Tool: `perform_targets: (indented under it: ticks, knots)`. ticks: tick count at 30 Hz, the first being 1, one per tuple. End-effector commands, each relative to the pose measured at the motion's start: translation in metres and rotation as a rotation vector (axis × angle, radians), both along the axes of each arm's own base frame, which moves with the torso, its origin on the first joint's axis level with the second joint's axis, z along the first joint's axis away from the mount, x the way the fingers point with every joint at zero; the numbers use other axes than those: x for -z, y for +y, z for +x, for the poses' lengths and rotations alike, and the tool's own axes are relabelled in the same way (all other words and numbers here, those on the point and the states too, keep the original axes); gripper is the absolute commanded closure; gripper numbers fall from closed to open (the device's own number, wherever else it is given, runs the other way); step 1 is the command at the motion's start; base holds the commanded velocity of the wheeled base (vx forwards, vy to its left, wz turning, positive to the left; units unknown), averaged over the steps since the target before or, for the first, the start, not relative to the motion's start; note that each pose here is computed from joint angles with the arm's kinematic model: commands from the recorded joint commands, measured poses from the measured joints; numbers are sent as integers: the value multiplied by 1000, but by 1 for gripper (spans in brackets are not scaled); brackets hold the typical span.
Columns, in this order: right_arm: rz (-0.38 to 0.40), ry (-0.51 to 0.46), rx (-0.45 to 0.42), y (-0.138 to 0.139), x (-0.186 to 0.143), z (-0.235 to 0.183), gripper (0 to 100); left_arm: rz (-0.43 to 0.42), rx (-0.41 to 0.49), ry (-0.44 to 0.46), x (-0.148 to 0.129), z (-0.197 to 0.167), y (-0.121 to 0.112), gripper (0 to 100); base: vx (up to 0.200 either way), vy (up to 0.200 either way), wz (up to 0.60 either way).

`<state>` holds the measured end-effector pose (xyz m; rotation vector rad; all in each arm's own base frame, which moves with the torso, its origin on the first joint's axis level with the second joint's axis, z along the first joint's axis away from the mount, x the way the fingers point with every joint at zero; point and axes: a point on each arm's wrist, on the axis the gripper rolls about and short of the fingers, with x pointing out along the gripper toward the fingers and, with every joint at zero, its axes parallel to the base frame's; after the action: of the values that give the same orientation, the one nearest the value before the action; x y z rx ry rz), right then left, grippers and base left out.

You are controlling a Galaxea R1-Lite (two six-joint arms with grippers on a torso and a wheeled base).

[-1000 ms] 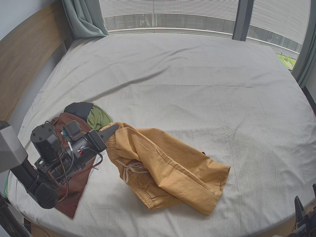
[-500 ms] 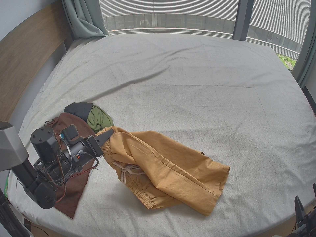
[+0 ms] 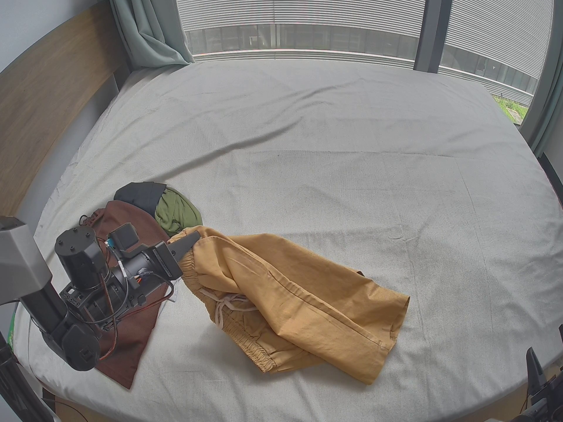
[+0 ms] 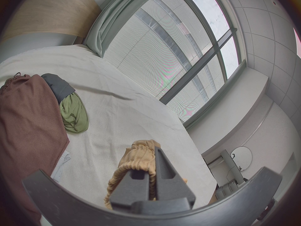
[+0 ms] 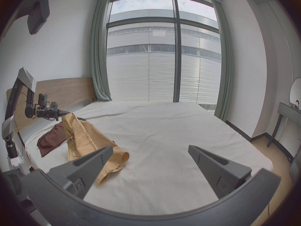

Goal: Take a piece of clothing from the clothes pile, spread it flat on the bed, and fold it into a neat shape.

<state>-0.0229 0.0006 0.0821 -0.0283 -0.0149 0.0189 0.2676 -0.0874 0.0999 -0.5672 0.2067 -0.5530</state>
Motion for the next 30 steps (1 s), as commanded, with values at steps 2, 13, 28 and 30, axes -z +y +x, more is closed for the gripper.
perform_targets:
  ticks: [2, 13, 28, 30]
  knots:
    - [-5, -200, -8, 0, -48, -8, 0, -1, -1, -1, 0, -1, 1, 100, 0, 0, 0]
    - [172, 59, -151, 2, -78, 32, 0, -1, -1, -1, -1, -1, 1, 100, 0, 0, 0]
    - [223, 441, -375, 16, -72, 90, 0, 1, 0, -1, 0, -1, 1, 100, 0, 0, 0]
    - [235, 485, -420, 18, -70, 97, 0, 5, 1, -2, 0, -1, 1, 100, 0, 0, 0]
